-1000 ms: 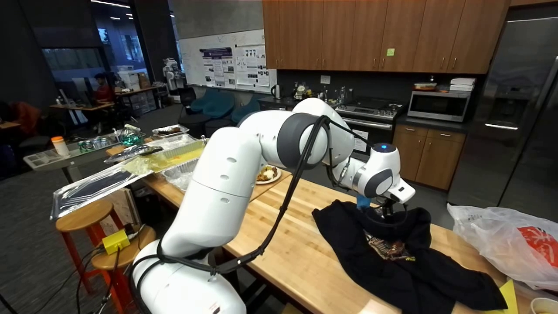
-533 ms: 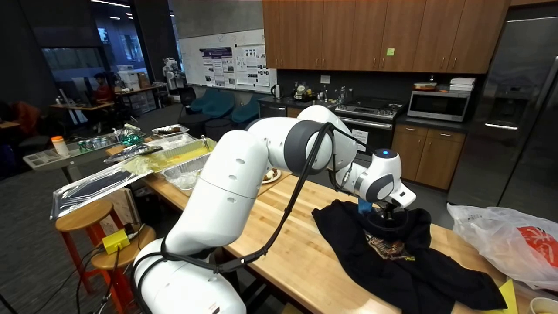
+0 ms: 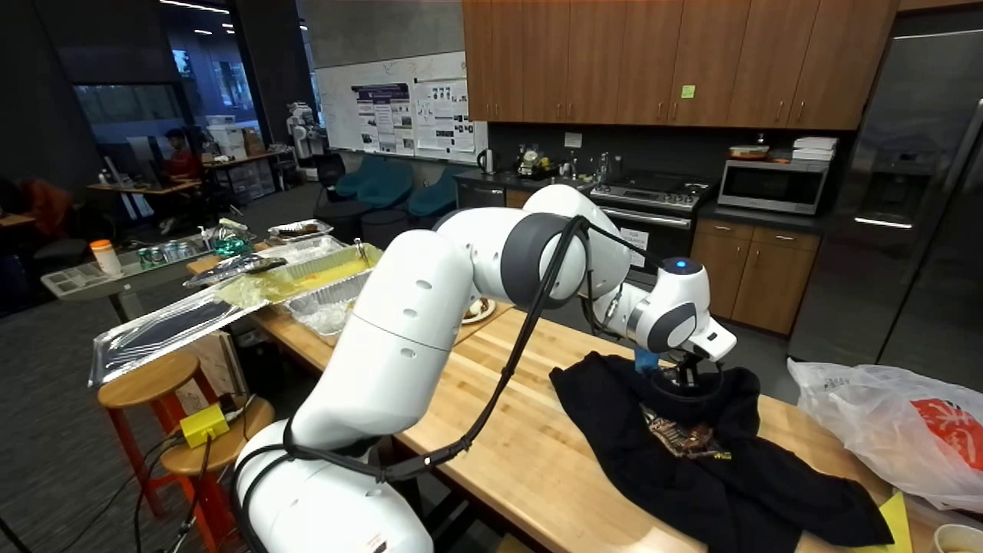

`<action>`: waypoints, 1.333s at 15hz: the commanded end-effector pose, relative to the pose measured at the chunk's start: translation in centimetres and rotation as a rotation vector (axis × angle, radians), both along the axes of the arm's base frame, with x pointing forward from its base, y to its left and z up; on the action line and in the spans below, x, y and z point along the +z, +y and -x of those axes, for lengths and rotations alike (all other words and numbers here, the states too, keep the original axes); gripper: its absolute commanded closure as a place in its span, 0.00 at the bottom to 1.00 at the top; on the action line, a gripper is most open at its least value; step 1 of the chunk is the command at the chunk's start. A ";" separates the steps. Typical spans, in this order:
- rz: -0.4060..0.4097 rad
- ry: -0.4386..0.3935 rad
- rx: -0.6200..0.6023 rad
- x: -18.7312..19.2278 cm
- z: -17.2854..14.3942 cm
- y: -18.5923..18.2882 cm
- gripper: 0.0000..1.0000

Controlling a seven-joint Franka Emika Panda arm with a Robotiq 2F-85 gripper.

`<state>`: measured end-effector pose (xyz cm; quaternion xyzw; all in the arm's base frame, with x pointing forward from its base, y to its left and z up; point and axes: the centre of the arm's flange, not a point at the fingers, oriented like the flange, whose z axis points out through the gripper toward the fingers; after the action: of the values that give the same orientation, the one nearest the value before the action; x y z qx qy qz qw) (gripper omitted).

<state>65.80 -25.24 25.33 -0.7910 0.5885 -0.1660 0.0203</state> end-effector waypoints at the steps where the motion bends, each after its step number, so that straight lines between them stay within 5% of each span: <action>1: -0.001 -0.011 0.009 1.0 -0.6 0.0 0.93; 4: 0.000 -0.017 0.016 1.4 -0.7 0.2 1.00; 5: -0.002 -0.019 0.018 1.9 -0.6 0.2 0.73; 8: 0.010 -0.039 0.041 4.8 0.9 1.0 0.63; 17: -0.005 -0.041 0.078 10.8 6.2 1.9 0.02; 20: 0.014 -0.024 0.065 8.1 7.3 0.8 0.00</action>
<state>60.90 -24.12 35.02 -0.8066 0.5612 -0.1813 0.0399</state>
